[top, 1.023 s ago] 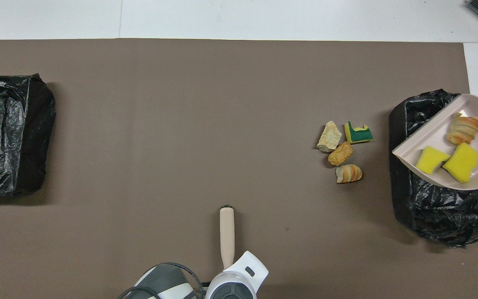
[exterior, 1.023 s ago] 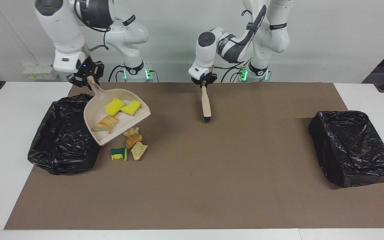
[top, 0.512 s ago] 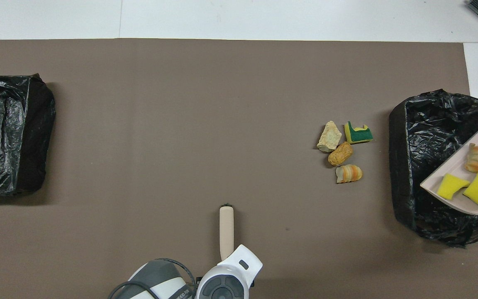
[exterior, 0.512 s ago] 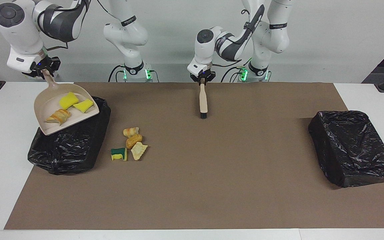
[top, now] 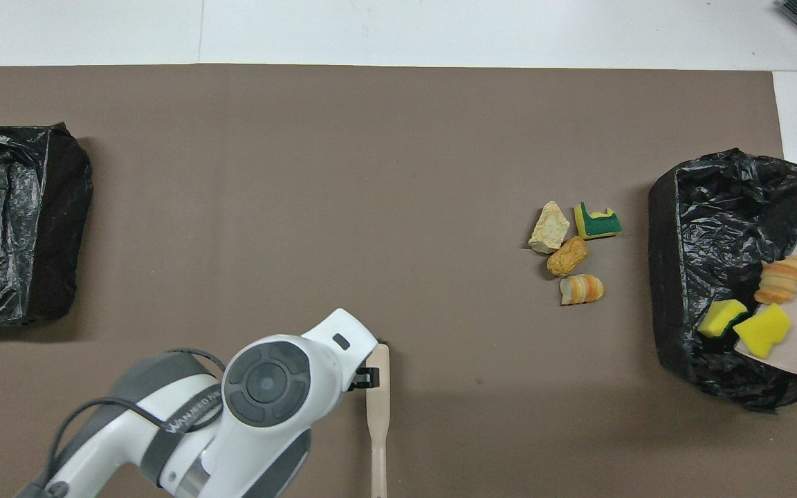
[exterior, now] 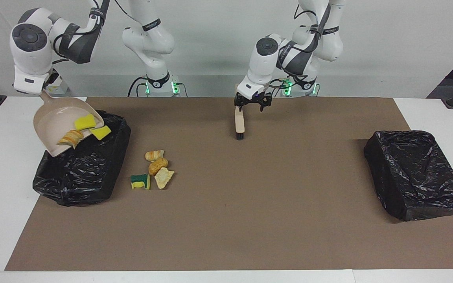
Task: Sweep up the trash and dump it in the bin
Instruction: 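Tip the dustpan over the trash bag with the right gripper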
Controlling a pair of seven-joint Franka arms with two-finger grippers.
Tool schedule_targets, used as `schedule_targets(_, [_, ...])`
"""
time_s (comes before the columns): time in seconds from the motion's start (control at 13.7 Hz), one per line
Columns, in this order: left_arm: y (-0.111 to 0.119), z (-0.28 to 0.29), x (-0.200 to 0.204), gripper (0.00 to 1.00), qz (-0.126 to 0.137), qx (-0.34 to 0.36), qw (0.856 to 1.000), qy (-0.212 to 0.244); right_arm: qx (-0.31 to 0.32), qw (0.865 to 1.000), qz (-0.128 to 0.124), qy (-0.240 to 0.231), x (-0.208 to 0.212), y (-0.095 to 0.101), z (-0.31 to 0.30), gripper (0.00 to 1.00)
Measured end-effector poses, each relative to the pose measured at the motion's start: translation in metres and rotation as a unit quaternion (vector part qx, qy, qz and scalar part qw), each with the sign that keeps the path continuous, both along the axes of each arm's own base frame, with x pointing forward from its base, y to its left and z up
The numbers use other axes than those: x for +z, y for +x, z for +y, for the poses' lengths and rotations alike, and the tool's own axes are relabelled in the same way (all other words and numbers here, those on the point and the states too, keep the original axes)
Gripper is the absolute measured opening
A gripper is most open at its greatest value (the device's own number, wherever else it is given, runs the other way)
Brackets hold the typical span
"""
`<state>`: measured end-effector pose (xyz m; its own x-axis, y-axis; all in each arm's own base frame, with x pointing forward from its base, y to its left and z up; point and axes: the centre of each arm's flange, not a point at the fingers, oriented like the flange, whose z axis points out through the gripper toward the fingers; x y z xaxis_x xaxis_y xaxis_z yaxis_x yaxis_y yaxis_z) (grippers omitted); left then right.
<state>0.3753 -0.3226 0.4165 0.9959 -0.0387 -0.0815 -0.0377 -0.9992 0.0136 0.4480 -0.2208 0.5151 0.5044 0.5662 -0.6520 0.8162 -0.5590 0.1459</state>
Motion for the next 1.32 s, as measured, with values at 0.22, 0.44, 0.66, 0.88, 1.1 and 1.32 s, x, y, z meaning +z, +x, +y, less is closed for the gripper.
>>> schedule_targets(0.22, [0.057, 0.058, 0.050, 1.00, -0.026, -0.033, 0.999, 0.015, 0.050, 0.998, 0.007, -0.029, 0.003, 0.018, 0.030, 0.33])
schedule_targets(0.44, [0.105, 0.118, 0.111, 1.00, -0.064, -0.027, 0.998, 0.000, 0.100, 0.994, 0.012, -0.051, 0.028, 0.035, 0.047, 0.33])
schedule_targets(0.66, [0.135, 0.173, 0.160, 1.00, -0.096, -0.037, 0.995, -0.005, 0.117, 0.991, 0.010, -0.062, 0.094, 0.039, 0.046, 0.33])
schedule_targets(0.88, [0.157, 0.225, 0.198, 1.00, -0.109, -0.057, 0.992, 0.000, 0.132, 0.990, -0.024, -0.045, 0.151, 0.041, 0.078, 0.33])
schedule_targets(1.1, [0.164, 0.248, 0.224, 1.00, -0.099, -0.067, 0.993, 0.005, 0.128, 0.986, -0.088, 0.053, 0.161, 0.048, 0.115, 0.33])
schedule_targets(1.32, [0.166, 0.251, 0.234, 1.00, -0.090, -0.078, 0.993, 0.007, 0.101, 0.977, -0.148, 0.114, 0.141, 0.072, 0.146, 0.33])
